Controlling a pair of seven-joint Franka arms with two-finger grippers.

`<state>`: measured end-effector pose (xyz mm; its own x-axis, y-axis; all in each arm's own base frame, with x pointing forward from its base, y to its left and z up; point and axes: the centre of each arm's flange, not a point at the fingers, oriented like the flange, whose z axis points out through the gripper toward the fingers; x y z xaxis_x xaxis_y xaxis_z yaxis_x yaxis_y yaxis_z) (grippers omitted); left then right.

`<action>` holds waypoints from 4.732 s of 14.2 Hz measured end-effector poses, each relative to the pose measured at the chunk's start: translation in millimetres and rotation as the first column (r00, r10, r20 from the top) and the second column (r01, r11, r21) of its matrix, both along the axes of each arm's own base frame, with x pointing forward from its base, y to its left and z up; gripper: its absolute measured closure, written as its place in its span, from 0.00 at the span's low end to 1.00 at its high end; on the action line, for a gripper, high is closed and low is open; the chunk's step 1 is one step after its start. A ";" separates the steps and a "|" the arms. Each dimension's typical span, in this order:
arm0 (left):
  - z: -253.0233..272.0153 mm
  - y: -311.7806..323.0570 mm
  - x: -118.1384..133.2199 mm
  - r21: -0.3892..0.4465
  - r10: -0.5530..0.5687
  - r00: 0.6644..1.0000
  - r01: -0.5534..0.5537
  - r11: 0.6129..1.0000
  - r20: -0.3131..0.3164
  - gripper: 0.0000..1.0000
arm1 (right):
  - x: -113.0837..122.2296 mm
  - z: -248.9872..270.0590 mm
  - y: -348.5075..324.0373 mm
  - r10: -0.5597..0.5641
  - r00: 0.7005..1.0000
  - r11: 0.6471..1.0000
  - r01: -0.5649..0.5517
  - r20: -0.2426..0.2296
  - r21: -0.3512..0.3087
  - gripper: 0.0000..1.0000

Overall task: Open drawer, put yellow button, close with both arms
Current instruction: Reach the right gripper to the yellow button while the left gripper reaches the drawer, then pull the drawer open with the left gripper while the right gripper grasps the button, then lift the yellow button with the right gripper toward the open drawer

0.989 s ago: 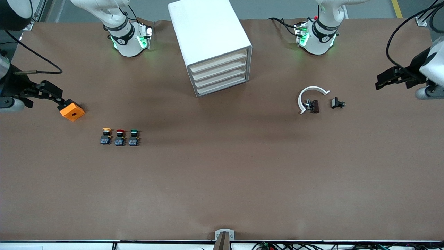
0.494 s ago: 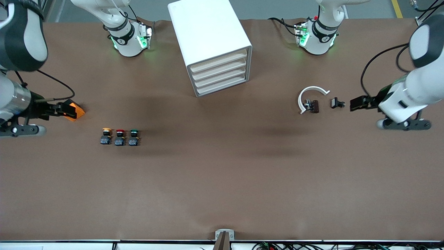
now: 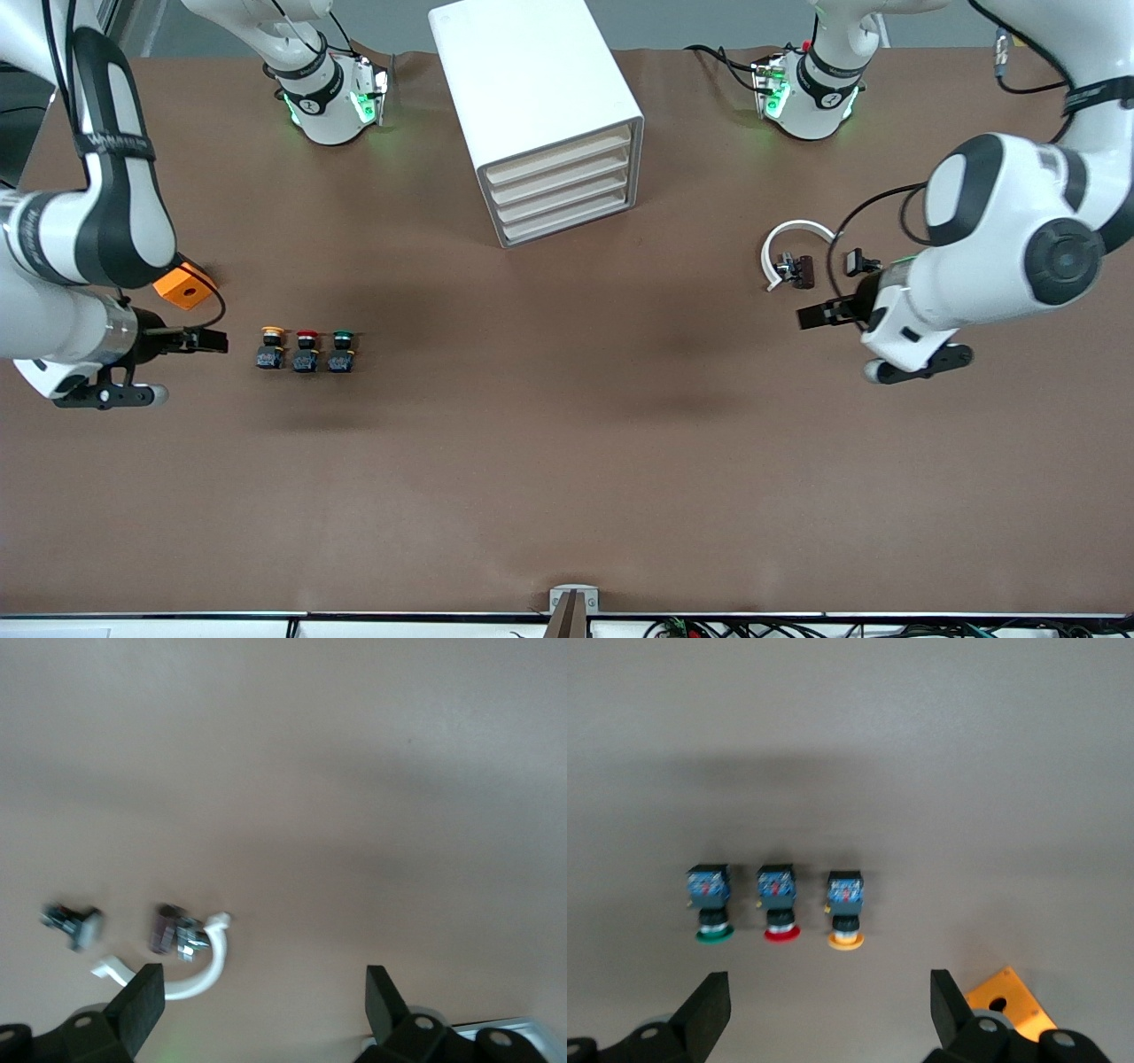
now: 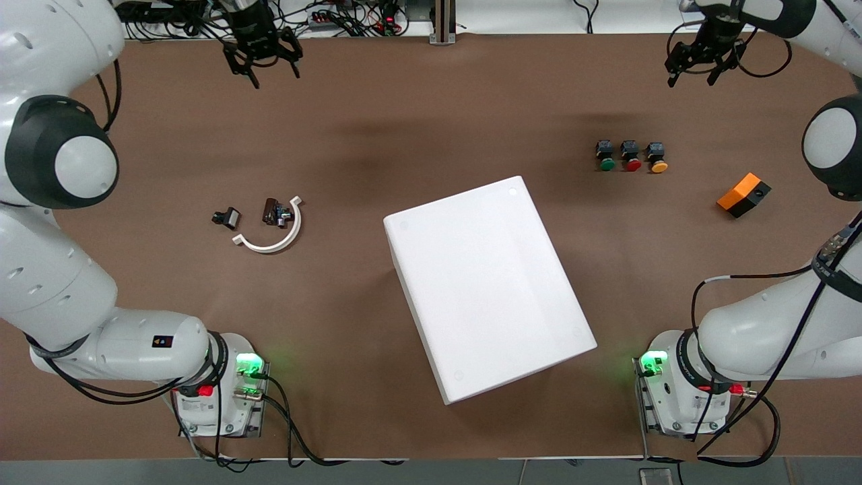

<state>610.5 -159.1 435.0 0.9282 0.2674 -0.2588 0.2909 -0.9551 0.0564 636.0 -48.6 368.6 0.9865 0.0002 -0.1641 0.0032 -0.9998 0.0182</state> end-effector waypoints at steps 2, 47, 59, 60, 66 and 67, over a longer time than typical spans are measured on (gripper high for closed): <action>-6.3 -32.6 -8.0 0.034 0.105 0.994 -0.104 0.994 -0.030 0.00 | 0.6 -24.0 -5.8 -0.007 1.000 1.000 0.007 0.019 -0.001 0.00; -176.9 -271.3 -116.5 0.889 0.927 -0.061 -0.311 0.336 -0.371 0.19 | -40.1 -173.7 -5.8 -0.007 1.000 1.000 0.007 -0.014 0.010 0.59; -184.3 -302.0 -148.3 0.914 0.930 -0.052 -0.214 0.344 -0.363 0.38 | -40.7 -43.5 48.5 0.031 0.996 1.000 -0.031 -0.079 0.003 0.59; -185.0 -303.9 -150.5 0.919 0.934 -0.052 -0.207 0.336 -0.353 0.38 | -42.0 -35.9 56.1 0.018 0.996 1.000 -0.019 -0.086 -0.003 0.59; -195.3 -318.1 -167.9 0.943 0.953 -0.040 -0.166 0.289 -0.299 0.46 | -61.4 14.1 131.4 -0.092 0.987 0.994 0.083 -0.132 -0.076 0.59; -196.8 -319.4 -169.6 0.945 0.955 -0.038 -0.162 0.286 -0.295 0.46 | -67.3 28.9 151.7 -0.115 0.984 0.990 0.102 -0.138 -0.096 0.59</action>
